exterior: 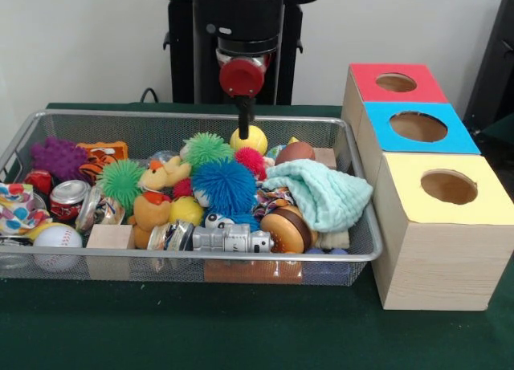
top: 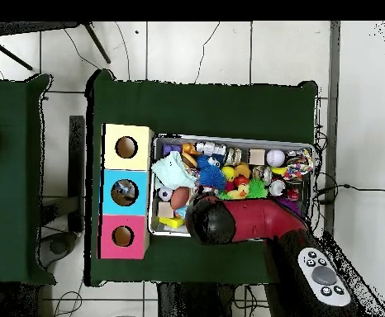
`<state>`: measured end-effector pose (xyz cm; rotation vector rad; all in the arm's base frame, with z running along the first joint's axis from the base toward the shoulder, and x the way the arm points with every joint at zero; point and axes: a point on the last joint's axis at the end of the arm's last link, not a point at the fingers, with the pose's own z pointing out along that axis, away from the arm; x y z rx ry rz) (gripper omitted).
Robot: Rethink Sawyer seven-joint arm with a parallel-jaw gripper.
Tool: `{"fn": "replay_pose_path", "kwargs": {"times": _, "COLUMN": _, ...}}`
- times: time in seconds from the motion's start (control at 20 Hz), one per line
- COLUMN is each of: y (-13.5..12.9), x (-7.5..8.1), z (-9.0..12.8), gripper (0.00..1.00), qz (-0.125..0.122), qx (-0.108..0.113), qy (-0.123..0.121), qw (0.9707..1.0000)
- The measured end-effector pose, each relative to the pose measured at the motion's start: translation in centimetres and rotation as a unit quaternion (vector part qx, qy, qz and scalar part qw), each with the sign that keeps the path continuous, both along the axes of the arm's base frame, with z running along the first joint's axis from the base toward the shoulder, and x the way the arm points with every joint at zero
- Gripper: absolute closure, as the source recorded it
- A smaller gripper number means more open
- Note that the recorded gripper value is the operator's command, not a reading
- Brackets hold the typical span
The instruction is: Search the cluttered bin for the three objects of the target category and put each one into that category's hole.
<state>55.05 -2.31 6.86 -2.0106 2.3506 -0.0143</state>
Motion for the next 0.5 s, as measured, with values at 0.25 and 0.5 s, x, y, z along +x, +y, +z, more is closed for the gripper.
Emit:
{"fn": "replay_pose_path", "kwargs": {"times": 0.25, "y": -4.0, "x": -1.1, "z": -0.1, "gripper": 0.0, "qz": 0.011, "qx": -0.056, "qy": 0.025, "qw": 0.998}}
{"fn": "replay_pose_path", "kwargs": {"times": 0.5, "y": -7.4, "x": -1.0, "z": 0.5, "gripper": 0.0, "qz": -0.003, "qx": -0.079, "qy": 0.022, "qw": 0.9966}}
